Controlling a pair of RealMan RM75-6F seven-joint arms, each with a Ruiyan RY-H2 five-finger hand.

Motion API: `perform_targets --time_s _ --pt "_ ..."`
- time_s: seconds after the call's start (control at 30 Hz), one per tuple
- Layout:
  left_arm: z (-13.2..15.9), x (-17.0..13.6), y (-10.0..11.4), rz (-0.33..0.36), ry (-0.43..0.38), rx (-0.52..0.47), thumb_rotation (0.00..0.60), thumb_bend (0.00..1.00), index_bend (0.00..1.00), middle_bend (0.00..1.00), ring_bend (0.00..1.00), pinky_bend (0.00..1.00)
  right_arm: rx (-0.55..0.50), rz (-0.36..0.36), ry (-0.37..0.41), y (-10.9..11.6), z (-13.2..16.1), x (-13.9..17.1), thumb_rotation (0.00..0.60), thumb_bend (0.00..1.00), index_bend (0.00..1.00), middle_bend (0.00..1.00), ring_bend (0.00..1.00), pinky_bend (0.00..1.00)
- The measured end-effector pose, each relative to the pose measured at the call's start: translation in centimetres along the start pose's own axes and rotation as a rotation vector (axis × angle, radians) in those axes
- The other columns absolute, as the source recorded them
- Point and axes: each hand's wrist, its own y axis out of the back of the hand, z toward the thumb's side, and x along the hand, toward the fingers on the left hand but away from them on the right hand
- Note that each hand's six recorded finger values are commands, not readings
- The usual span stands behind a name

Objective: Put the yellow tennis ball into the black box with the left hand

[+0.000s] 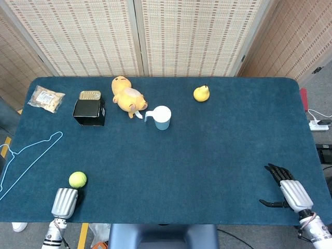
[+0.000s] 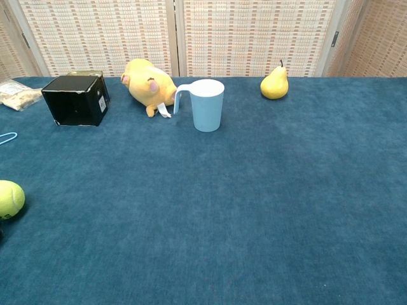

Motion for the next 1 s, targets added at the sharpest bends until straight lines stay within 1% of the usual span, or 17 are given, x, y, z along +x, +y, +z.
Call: perform_targets --time_s 0.27,0.4,0.73,1.0 --pt "0.1 2.3 -1.0 -0.028 0.021 0.029 0.600 0.83 1.00 1.00 1.00 1.00 0.000 0.000 -0.005 0.0 0.0 -0.1 0.505 0.00 0.00 0.00 0.00 0.00" --pt "0.1 4.2 -1.2 -0.041 0.039 0.041 0.600 0.83 1.00 1.00 1.00 1.00 0.000 -0.001 -0.006 0.0 -0.1 -0.1 0.506 0.00 0.00 0.00 0.00 0.00" --pt "1.2 8.6 0.0 -0.007 0.056 0.031 0.600 0.83 1.00 1.00 1.00 1.00 0.007 0.002 -0.015 -0.1 0.0 -0.3 0.507 0.00 0.00 0.00 0.00 0.00" --pt "1.6 11.8 0.3 -0.025 0.075 0.033 0.600 0.83 1.00 1.00 1.00 1.00 0.015 0.001 -0.022 -0.2 0.0 -0.4 0.507 0.00 0.00 0.00 0.00 0.00"
